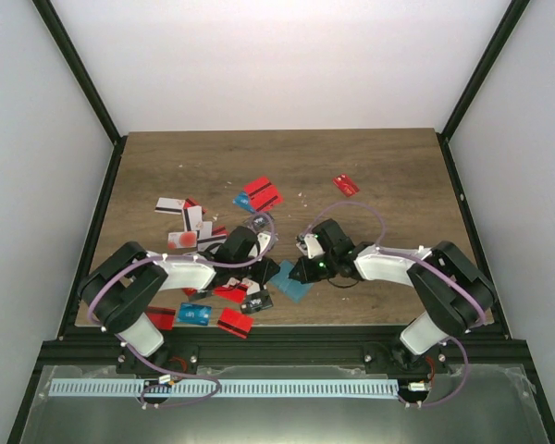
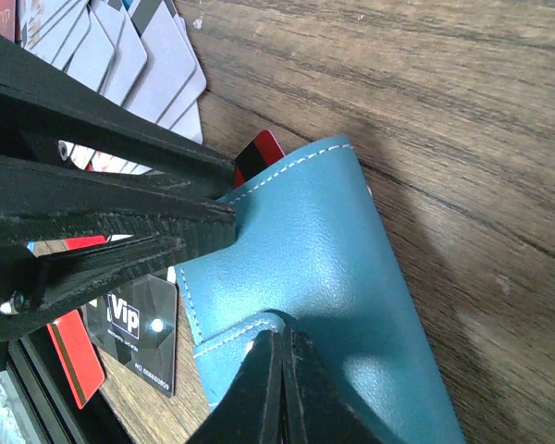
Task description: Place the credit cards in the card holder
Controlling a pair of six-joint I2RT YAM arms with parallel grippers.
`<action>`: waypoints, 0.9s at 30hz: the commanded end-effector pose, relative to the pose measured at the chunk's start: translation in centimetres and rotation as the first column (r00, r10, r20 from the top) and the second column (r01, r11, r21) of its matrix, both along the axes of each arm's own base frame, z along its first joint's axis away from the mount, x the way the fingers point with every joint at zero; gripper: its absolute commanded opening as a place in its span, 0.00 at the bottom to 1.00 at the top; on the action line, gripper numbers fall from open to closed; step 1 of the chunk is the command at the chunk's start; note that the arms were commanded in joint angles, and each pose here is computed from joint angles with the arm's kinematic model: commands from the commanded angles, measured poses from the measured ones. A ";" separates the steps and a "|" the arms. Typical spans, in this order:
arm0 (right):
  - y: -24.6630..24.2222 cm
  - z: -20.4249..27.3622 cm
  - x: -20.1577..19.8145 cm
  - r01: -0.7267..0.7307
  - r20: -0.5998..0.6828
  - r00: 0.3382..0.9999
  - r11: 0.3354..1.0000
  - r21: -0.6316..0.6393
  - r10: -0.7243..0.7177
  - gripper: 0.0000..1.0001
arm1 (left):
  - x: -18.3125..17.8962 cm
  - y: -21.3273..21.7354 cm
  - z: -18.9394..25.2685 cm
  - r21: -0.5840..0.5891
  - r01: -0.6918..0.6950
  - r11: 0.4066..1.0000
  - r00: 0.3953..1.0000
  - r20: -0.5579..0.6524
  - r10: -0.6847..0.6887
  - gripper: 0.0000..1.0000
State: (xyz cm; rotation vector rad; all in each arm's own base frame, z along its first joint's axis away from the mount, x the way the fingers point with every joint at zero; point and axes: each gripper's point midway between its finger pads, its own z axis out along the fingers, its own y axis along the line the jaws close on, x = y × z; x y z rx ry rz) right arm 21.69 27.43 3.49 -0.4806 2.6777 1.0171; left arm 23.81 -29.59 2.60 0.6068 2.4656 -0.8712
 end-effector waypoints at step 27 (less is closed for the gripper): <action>-4.0 -6.1 -3.2 0.009 -0.146 0.988 0.974 -0.226 -0.043 0.01 | -3.4 -2.1 5.3 -0.001 0.119 0.993 0.989 0.084 -0.118 0.04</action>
